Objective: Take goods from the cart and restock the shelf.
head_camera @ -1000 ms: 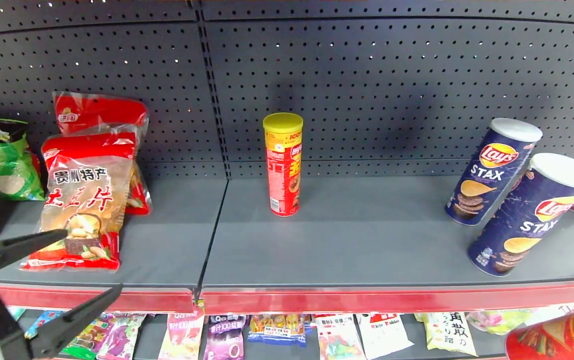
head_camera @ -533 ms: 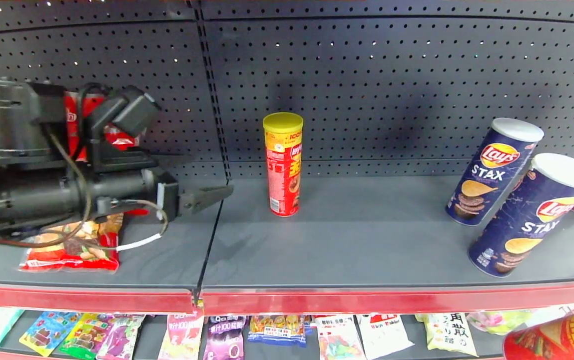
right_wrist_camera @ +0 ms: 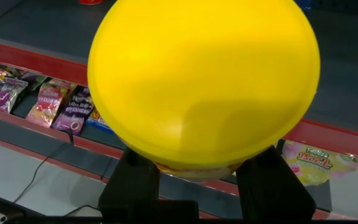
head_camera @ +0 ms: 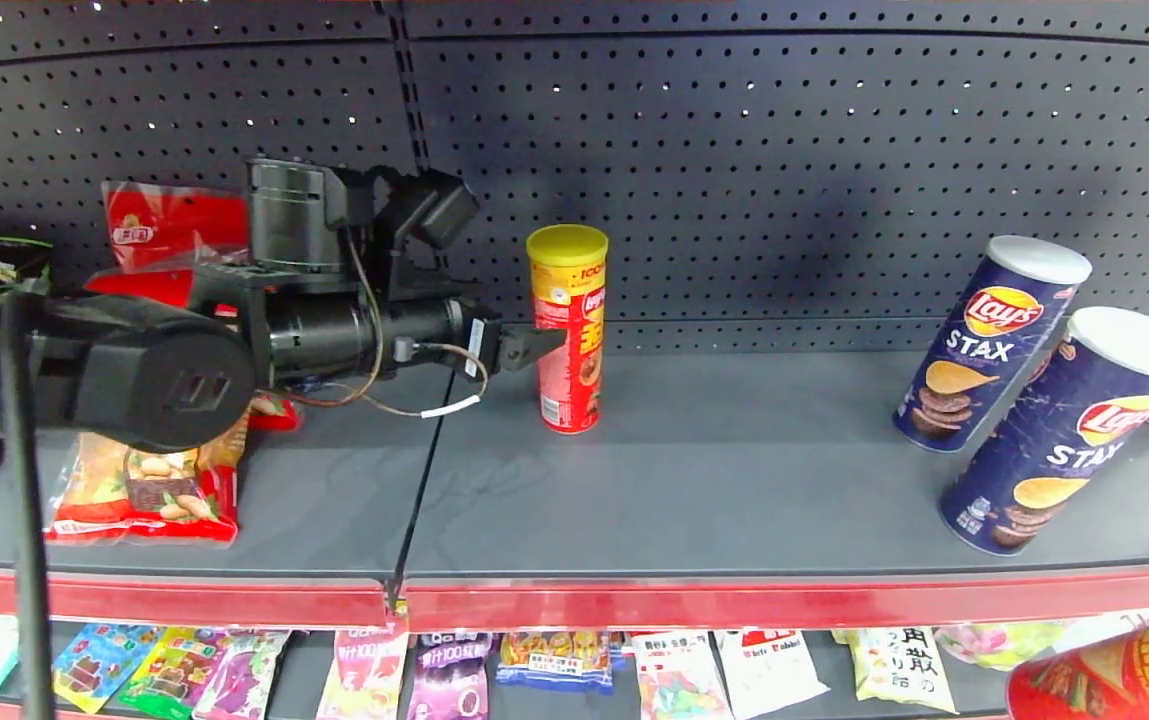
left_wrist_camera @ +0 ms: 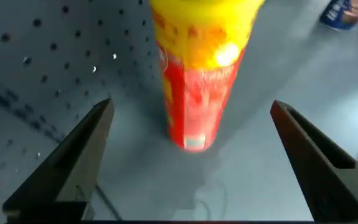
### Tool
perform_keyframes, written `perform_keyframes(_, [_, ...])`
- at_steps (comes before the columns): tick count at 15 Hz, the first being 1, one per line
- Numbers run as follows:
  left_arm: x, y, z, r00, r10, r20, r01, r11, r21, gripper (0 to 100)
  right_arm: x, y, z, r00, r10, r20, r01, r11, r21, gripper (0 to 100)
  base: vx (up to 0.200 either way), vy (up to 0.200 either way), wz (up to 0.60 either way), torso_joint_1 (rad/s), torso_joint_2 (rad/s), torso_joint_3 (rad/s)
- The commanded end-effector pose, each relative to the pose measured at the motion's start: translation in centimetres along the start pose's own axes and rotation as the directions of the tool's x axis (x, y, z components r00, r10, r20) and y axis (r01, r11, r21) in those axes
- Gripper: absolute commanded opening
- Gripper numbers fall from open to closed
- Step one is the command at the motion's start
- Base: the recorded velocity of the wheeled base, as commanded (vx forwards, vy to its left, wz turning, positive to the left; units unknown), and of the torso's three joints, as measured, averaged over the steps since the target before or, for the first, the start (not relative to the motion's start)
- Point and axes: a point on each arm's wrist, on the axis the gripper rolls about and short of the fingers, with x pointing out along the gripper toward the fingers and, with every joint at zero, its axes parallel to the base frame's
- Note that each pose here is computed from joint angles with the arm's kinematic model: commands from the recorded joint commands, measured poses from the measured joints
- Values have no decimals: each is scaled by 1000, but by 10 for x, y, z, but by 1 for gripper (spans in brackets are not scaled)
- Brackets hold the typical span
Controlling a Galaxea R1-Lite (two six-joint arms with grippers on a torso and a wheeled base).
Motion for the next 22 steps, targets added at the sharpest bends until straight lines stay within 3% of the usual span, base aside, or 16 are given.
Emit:
perform_keyframes(1, [23, -2, -4, 1000, -14, -8, 14, 1000, 2, 100, 0, 0, 0, 1000, 1, -3, -1, 1000, 0, 0, 0, 0, 0, 0, 0, 0])
perform_keyframes(7, [52, 4, 4, 999, 39, 26, -40, 999, 14, 100, 0, 0, -1, 1000, -1, 0, 1, 1000, 6, 0, 0, 0, 0, 0, 0, 0])
perform_keyframes(12, [65, -11, 6, 999, 18, 31, -19, 1000, 24, 100, 0, 0, -1, 1000, -2, -2, 2, 1000, 8, 0, 0, 0, 0, 0, 0, 0])
perform_keyframes(19, [83, -8, 7, 997, 57, 48, -59, 998, 28, 100, 0, 0, -1, 1000, -2, -2, 2, 1000, 8, 0, 0, 0, 0, 0, 0, 0])
perform_keyframes(20, [84, -7, 7, 997, 56, 49, -58, 998, 30, 0, 0, 0, -1, 1000, -2, -2, 2, 1000, 8, 0, 0, 0, 0, 0, 0, 0])
perform_keyframes(22, [84, -10, 6, 998, 42, 45, -43, 999, 31, 0, 0, 0, -1, 1000, -2, -5, 2, 1000, 8, 0, 0, 0, 0, 0, 0, 0])
